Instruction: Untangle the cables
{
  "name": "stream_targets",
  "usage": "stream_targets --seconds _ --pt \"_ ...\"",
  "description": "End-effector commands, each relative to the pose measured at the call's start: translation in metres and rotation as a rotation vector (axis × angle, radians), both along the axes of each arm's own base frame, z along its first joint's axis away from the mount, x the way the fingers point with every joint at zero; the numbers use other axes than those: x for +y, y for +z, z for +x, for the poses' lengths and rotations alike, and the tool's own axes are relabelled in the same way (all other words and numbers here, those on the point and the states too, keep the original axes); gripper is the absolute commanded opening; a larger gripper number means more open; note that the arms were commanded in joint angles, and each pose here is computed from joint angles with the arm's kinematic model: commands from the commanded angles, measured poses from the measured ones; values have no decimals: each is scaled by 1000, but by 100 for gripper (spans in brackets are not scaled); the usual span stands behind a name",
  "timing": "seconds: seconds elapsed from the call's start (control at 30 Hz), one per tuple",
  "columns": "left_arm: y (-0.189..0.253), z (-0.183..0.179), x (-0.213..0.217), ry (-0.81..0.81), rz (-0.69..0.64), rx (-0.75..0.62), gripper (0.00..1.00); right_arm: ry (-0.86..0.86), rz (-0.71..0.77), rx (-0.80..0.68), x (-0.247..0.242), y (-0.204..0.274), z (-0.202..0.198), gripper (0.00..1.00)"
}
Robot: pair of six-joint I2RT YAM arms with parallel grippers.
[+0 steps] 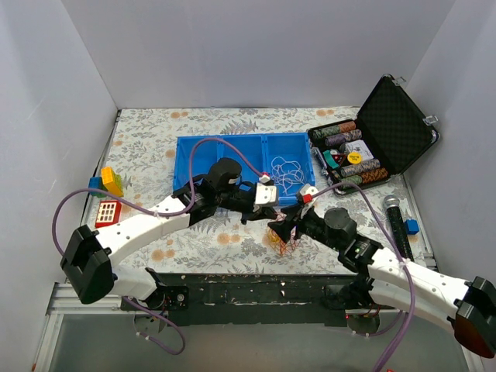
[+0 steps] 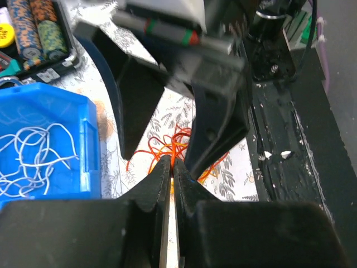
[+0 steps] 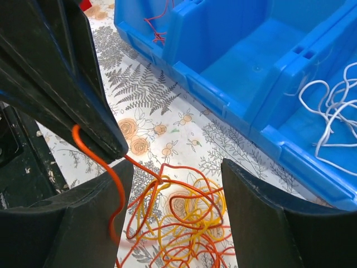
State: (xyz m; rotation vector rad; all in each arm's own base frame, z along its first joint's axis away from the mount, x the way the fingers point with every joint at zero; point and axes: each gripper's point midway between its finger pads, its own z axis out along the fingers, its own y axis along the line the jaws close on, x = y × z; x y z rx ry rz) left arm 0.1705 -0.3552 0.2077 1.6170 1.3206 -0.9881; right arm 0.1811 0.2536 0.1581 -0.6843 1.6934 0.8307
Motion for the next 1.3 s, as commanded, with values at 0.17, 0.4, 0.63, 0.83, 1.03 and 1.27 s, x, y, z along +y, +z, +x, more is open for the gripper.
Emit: stream_targets --seconds 0.17,0.4,0.63,0.83,1.03,1.27 --pt "117 8 -8 56 -193 -97 0 96 99 -16 29 7 -1 65" --pt "202 12 -1 113 -337 -206 0 107 68 81 22 -34 -14 58" --pt "301 33 18 250 -510 -481 0 111 37 146 15 -60 -25 57" --pt "372 44 48 393 -648 -730 0 108 18 182 11 -73 -29 56" --pt "460 46 101 635 -916 -984 0 101 -22 192 12 -78 -25 56" --pt "506 17 125 618 -1004 -1157 0 122 -41 216 17 -84 -26 54"
